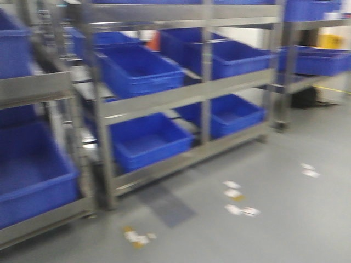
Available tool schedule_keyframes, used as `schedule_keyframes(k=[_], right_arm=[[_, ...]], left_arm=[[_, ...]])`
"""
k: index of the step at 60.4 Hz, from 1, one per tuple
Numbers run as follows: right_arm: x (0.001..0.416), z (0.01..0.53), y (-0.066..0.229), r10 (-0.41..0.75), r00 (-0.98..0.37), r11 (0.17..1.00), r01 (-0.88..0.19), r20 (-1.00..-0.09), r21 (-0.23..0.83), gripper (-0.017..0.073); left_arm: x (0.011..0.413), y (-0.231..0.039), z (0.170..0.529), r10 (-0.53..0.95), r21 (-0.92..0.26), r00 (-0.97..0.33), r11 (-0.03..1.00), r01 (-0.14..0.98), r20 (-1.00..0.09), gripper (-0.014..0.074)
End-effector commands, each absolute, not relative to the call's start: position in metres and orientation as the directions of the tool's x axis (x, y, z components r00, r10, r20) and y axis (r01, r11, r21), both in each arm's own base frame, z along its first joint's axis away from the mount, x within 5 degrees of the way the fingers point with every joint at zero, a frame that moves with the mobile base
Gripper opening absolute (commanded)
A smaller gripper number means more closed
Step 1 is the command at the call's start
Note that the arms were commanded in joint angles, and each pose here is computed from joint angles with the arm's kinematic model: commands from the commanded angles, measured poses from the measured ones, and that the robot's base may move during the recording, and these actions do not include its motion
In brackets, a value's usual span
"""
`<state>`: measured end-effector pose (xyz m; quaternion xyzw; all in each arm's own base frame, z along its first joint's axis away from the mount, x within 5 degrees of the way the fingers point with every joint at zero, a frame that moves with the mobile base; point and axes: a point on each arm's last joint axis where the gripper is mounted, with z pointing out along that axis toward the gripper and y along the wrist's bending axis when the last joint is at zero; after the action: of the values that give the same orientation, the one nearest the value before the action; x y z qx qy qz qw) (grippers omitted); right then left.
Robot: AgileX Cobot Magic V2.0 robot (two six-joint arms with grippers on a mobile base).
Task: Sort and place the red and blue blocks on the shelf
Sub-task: 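Turn the base to face the shelf of blue bins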
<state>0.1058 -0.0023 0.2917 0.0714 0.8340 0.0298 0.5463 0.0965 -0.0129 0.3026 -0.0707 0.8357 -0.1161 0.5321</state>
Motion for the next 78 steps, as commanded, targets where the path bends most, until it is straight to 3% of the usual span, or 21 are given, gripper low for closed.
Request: schedule_keyframes(k=[1, 78], right_arm=[[0.1083, 0.3069, -0.0029, 0.143, -0.301, 0.989, 0.075, -0.943, 0.127, 0.0059], [0.1082, 0.3066, -0.0029, 0.144, -0.304, 0.989, 0.076, -0.942, 0.126, 0.0059]], left_arm=[[0.0998, -0.0132, 0.3175, -0.255, -0.281, -0.337, 0.959, 0.031, -0.906, 0.0127], [0.0998, -0.0132, 0.3175, -0.255, -0.281, -0.337, 0.959, 0.031, -0.906, 0.0127]])
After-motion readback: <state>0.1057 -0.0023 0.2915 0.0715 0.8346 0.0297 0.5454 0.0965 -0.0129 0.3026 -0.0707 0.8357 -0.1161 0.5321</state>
